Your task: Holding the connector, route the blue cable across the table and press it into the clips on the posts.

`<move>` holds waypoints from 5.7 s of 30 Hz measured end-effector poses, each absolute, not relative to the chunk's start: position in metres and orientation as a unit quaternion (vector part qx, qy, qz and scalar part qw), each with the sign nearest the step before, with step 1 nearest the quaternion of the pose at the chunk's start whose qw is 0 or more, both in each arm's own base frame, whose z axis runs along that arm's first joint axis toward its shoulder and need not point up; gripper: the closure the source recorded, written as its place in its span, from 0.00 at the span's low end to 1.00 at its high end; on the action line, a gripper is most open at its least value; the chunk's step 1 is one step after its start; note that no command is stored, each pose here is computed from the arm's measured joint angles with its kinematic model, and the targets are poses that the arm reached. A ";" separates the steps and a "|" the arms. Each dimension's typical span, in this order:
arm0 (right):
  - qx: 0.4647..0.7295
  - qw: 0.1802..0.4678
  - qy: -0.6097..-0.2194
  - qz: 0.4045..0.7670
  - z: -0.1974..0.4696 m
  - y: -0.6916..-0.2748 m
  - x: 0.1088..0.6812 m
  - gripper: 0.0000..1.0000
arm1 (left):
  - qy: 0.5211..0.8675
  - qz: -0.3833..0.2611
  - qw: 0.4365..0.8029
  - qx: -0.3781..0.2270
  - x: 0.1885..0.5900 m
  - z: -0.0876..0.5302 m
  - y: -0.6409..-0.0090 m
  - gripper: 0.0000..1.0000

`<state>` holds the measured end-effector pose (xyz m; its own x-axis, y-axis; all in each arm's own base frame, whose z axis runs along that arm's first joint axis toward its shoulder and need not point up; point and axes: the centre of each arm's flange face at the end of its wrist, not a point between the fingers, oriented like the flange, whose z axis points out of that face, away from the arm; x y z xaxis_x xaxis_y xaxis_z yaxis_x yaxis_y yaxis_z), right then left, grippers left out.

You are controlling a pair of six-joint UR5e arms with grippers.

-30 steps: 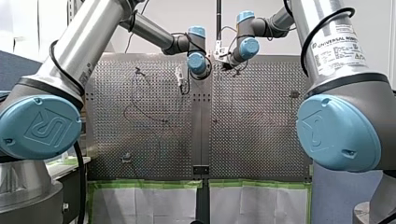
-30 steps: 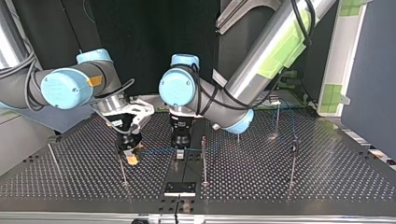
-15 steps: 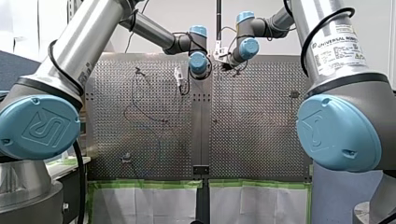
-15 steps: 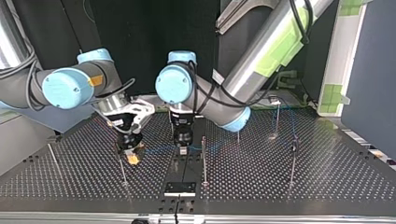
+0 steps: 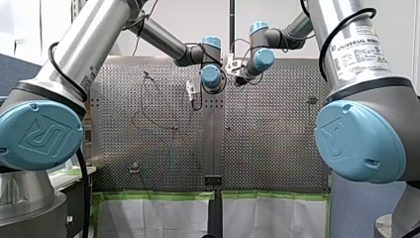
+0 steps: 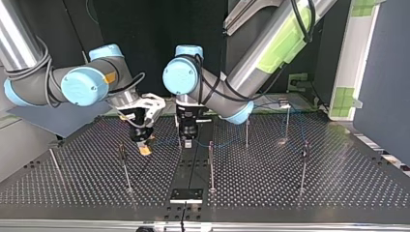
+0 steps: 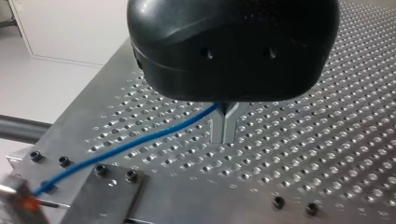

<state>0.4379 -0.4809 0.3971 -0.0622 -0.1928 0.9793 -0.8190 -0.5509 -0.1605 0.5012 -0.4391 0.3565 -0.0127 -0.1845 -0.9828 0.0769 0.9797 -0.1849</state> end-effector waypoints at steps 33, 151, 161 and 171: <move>0.649 0.265 -0.428 0.570 0.280 -0.466 0.400 1.00 | 0.732 -0.136 0.667 0.002 0.473 0.206 -0.435 1.00; 0.626 0.288 -0.475 0.547 0.197 -0.564 0.302 1.00 | 0.761 -0.145 0.631 0.048 0.415 0.187 -0.525 0.00; 0.632 0.276 -0.472 0.549 0.197 -0.565 0.298 1.00 | 0.772 -0.149 0.615 0.062 0.401 0.163 -0.562 0.00; 0.636 0.276 -0.471 0.545 0.198 -0.565 0.295 1.00 | 0.793 -0.114 0.596 0.059 0.425 0.133 -0.563 0.00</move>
<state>0.2947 -0.5650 0.1978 -0.0386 -0.2974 0.9540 -0.9005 -0.4034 -0.1622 0.4250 -0.5630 0.1335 -0.2830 -0.0420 -0.9582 0.2300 0.9669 -0.1103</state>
